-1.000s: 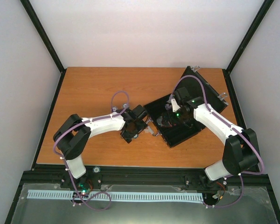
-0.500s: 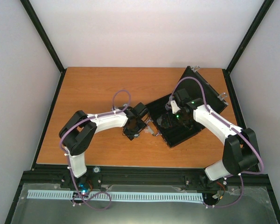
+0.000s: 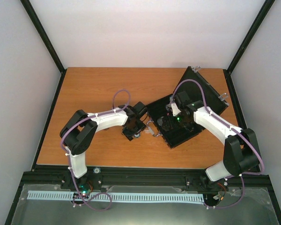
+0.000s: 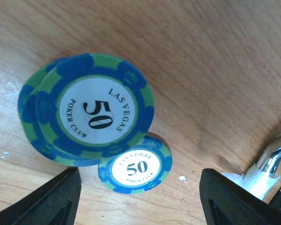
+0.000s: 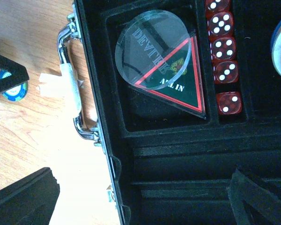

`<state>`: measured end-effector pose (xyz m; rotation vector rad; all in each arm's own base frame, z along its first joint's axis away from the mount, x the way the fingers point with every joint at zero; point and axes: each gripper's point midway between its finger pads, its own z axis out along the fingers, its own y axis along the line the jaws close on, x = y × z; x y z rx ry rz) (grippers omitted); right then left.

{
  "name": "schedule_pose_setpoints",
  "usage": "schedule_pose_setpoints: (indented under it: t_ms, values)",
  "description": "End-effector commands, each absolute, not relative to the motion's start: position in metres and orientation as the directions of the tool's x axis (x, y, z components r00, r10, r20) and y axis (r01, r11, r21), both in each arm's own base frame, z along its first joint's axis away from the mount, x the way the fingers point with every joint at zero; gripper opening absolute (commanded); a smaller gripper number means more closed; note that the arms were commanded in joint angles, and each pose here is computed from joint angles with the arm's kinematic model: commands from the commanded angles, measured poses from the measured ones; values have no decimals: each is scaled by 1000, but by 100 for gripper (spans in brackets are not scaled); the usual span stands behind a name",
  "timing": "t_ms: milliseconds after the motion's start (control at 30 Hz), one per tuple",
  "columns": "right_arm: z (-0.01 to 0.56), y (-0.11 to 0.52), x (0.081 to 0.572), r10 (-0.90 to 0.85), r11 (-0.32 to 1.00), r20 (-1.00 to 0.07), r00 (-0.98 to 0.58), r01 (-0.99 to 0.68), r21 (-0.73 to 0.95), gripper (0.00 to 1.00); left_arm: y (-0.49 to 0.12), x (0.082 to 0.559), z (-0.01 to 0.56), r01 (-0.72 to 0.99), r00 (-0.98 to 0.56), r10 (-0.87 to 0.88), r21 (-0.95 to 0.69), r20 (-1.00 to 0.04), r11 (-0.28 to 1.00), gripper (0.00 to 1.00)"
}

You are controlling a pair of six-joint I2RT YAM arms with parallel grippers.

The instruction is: Pack up texas hold em set

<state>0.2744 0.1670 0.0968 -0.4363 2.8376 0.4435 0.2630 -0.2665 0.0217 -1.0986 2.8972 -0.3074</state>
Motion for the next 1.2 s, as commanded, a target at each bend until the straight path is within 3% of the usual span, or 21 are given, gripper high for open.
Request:
schedule_pose_setpoints:
  t_ms: [0, 800, 1167]
  values:
    - [98, 169, 274, -258, 900, -296, -920, -340, 273, 100, -246, 244, 5, -668, -744, -665, -89, 63, 739, 72]
    - [93, 168, 264, -243, 893, -298, -923, -333, 303, 100, -252, 243, -7, -643, -758, -641, 31, 121, 765, 67]
    - [91, 166, 261, -238, 892, -308, -921, -333, 307, 100, -251, 244, -13, -621, -771, -624, 66, 131, 781, 51]
